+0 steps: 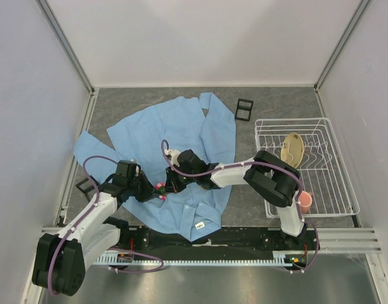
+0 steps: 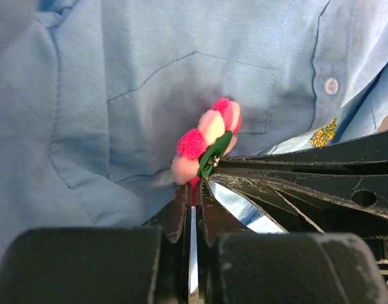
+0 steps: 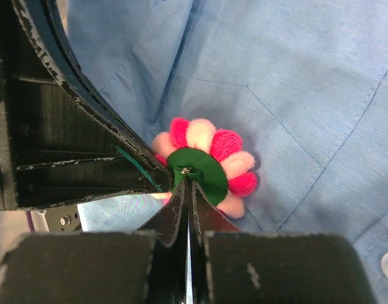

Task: Remove the brooch from the garment
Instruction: Remove the brooch from the clothes.

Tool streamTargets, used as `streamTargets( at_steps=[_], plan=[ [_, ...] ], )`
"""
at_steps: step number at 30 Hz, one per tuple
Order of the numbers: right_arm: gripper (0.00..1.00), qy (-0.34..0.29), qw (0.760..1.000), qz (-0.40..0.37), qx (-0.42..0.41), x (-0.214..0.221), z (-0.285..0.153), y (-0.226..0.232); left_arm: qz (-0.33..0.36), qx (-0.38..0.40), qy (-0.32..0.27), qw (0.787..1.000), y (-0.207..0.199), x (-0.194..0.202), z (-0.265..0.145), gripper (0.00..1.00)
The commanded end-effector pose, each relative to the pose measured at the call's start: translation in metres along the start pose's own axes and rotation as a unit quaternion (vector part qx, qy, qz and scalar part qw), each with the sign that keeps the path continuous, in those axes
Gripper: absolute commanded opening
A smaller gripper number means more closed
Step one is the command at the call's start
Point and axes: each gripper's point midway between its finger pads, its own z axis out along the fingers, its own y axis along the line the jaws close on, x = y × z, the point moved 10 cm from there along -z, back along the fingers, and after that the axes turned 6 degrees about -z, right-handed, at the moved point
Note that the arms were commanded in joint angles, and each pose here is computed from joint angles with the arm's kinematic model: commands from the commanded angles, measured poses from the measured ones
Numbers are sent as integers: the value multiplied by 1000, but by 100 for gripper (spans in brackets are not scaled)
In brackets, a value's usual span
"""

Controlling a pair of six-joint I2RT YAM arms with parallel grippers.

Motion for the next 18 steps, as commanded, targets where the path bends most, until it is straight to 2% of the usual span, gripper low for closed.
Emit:
streamTargets(
  at_steps=[1,11,15,18],
  plan=[
    [0,33,997,-39,53,17,15,-7,48,94,8,994,-38,-10,-17,2],
    [0,41,986,-131,97,18,25,0,58,113,24,992,-43,-5,-24,2],
    [0,-14,988,-150,38,12,14,15,58,102,36,993,-39,-3,-21,2],
    [0,-51,988,-145,12,10,1,22,54,80,22,995,-31,-1,-21,2]
  ],
)
